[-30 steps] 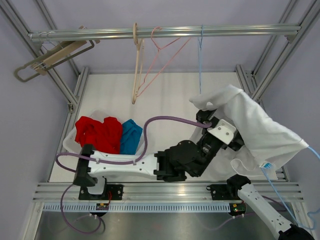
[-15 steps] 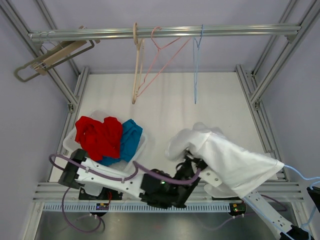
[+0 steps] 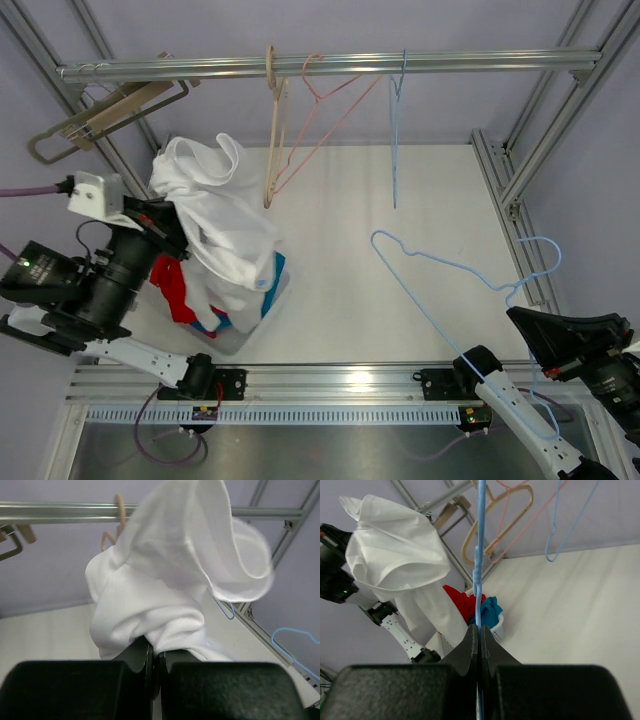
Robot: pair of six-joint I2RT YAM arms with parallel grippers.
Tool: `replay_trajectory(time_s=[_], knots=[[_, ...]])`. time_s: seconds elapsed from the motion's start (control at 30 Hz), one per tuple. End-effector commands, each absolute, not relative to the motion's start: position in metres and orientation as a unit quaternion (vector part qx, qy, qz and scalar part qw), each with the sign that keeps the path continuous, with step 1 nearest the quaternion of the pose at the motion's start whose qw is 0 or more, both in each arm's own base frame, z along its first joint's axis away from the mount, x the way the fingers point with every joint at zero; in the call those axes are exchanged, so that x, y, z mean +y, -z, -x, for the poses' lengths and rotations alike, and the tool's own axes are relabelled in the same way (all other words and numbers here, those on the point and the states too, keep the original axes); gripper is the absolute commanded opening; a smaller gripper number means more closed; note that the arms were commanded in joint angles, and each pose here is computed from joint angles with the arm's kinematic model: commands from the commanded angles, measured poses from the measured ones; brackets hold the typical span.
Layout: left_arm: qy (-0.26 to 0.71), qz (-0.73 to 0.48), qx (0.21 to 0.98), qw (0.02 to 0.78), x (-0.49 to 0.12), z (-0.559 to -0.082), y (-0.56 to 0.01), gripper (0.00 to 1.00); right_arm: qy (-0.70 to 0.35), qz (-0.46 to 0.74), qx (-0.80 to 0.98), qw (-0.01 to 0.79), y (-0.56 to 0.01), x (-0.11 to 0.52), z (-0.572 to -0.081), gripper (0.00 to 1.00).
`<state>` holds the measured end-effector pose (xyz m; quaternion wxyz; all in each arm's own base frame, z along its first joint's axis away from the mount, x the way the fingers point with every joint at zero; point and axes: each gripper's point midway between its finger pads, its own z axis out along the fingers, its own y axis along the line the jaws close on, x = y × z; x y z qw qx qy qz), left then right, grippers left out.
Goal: Remove the t-shirt from the hanger
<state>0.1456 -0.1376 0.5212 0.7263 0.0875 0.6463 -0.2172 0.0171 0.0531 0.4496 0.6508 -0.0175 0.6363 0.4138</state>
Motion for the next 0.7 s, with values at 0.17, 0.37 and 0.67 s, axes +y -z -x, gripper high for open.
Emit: replay_trajectory(time_s=[0.17, 0.37, 0.67], knots=[[0.169, -0.061, 0.671, 0.719, -0.088, -0.161, -0.511, 0.00, -0.381, 0.035, 0.646, 0.660, -0.444, 0.057, -0.037, 0.00], [0.123, -0.017, 0.699, 0.704, -0.064, -0.168, -0.443, 0.00, -0.364, 0.043, 0.665, 0.651, -0.438, 0.070, -0.065, 0.00], [-0.028, 0.109, 0.726, 0.679, -0.043, -0.175, -0.333, 0.00, -0.344, 0.032, 0.680, 0.647, -0.434, 0.084, -0.104, 0.00]])
